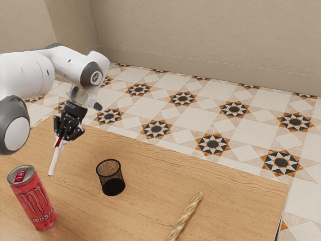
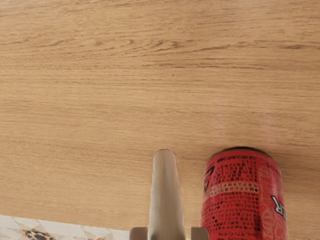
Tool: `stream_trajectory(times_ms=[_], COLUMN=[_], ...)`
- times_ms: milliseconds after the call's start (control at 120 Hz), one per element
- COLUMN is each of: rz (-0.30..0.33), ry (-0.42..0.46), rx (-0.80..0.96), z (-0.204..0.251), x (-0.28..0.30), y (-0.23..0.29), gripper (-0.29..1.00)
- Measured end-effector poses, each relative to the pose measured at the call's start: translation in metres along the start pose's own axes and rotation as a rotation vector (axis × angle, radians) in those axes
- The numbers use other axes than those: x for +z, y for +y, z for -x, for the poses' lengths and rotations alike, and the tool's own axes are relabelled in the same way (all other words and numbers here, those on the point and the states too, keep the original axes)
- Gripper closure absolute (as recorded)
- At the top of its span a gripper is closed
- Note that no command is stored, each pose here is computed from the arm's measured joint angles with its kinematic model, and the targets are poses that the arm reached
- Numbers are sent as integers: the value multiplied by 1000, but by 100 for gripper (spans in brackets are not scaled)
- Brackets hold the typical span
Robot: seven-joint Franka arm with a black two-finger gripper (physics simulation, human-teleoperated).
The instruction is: Take the marker out of the pen holder and place it to the left of the pen holder.
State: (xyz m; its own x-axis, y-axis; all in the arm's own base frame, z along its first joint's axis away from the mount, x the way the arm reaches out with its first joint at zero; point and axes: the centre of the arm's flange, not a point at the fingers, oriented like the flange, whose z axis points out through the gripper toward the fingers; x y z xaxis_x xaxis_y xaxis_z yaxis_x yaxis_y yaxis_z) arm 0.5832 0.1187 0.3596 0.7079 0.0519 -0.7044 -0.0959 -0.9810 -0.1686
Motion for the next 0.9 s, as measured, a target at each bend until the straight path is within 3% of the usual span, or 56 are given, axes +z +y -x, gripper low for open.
stream_trajectory(times_ms=[275, 483, 708, 817, 900], rz=[-9, -15, 11, 18, 34], ry=[-147, -187, -181, -102, 128], rx=[26, 76, 109, 125, 177], z=[-68, -91, -94, -76, 6], x=[65, 91, 94, 58, -28], y=[-2, 2, 5, 5, 14], gripper=[78, 77, 34, 20, 14])
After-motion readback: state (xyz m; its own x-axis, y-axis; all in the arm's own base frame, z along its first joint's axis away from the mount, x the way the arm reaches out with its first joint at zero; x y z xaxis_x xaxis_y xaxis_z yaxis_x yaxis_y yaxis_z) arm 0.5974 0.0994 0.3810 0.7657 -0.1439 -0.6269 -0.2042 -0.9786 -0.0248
